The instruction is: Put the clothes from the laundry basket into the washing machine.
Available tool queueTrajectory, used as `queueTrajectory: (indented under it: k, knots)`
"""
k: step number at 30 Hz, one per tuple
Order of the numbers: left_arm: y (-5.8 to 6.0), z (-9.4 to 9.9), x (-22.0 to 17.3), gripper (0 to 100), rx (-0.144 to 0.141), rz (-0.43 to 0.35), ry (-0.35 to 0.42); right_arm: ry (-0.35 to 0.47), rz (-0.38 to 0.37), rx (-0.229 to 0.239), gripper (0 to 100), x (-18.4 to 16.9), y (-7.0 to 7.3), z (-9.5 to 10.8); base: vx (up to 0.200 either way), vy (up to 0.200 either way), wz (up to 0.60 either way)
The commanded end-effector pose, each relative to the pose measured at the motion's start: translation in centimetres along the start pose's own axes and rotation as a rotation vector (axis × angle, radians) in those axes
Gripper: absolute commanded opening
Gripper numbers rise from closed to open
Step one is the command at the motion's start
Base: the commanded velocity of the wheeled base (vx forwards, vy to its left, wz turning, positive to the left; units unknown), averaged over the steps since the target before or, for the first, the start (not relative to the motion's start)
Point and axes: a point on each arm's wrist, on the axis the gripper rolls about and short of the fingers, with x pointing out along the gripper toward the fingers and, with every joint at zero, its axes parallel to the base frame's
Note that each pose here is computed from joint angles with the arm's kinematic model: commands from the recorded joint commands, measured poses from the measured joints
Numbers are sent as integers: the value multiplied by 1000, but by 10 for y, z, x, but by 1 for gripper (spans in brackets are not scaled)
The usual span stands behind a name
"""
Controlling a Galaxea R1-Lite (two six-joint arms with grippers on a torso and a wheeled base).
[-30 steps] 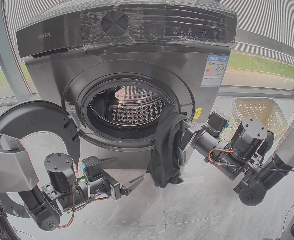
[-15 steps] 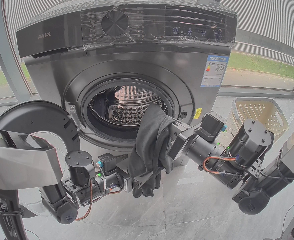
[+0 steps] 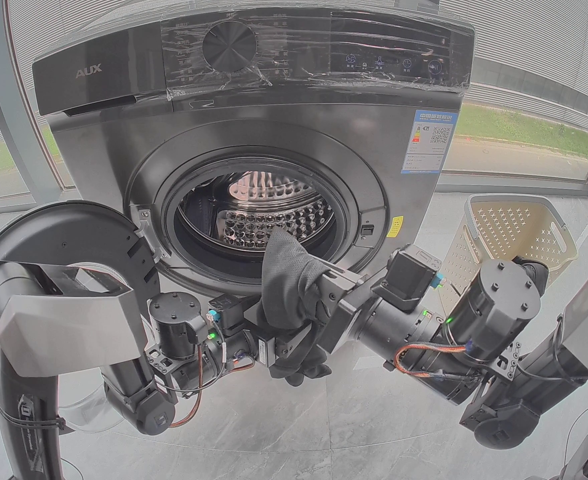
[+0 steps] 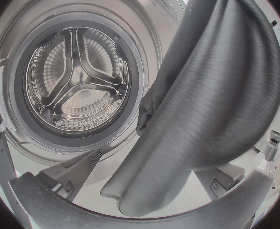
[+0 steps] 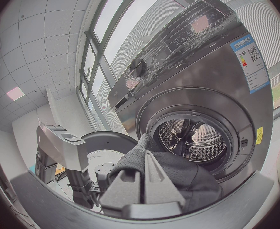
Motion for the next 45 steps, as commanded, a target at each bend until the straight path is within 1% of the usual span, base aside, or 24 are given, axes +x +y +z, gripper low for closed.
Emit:
queueTrajectory:
  k: [1,3,6,7,9,11,12,14,16,18,19,24,27,29,31,32,33,34,35,37,39,41,42,45]
  knots:
    - [7,-10,12,100,0,15,5,17,17,5,0,-8,7,-1,0,0,0]
    - [10,-12,18,100,-1,21,-4,14,20,6,0,-8,8,1,0,0,0]
    - [11,-13,24,100,7,23,-14,8,16,5,0,-9,7,3,0,0,0]
    - [11,-12,23,0,6,23,-17,9,12,4,0,-9,6,3,0,0,0]
    - [11,-11,22,0,3,22,-18,2,4,0,0,-7,2,4,0,0,0]
    - [10,-11,20,0,7,20,-13,-6,0,-3,0,-5,-1,5,0,0,0]
    - [9,-9,17,0,11,20,-12,-16,-9,-6,0,-3,-5,8,0,0,0]
    - [4,0,9,0,19,8,-22,-39,-31,-13,0,1,-13,12,0,0,0]
    - [0,7,-2,0,21,-9,-21,-42,-41,-16,0,6,-18,10,0,0,0]
    - [-14,20,-19,0,30,-46,-34,-45,-58,-21,0,12,-26,7,0,0,0]
    - [-18,26,-26,0,32,-65,-43,-49,-65,-23,0,14,-29,7,0,0,0]
    - [-26,52,-61,0,36,-120,-90,-24,-101,-26,0,18,-42,-5,0,0,0]
    - [-29,63,-81,0,26,-150,-114,-4,-126,-26,0,20,-51,-15,0,0,0]
    - [-30,68,-93,0,9,-169,-127,13,-134,-26,0,20,-54,-21,0,0,0]
    - [-32,73,-104,0,-11,-185,-138,26,-138,-26,0,19,-55,-24,0,0,0]
    - [-32,73,-104,0,-11,-185,-138,26,-138,-26,0,19,-55,-24,0,0,0]
    - [-33,77,-112,0,-31,-197,-150,35,-140,-25,0,19,-55,-27,0,0,0]
    - [-33,77,-112,0,-31,-197,-150,35,-140,-25,0,19,-55,-27,0,0,0]
    - [-34,82,-117,0,-52,-210,-169,54,-142,-25,0,18,-56,-33,0,0,0]
    - [-34,83,-119,0,-71,-213,-174,72,-140,-25,0,18,-56,-38,0,0,0]
    - [-32,83,-122,0,-84,-207,-170,92,-136,-25,0,15,-55,-41,0,0,0]
    - [-31,82,-123,0,-89,-205,-165,96,-134,-24,0,14,-54,-42,0,0,0]
    - [-30,78,-125,0,-94,-204,-149,118,-125,-22,100,11,-54,-45,0,0,0]
    - [-26,79,-121,0,-92,-190,-154,121,-126,-22,100,9,-54,-46,0,0,0]
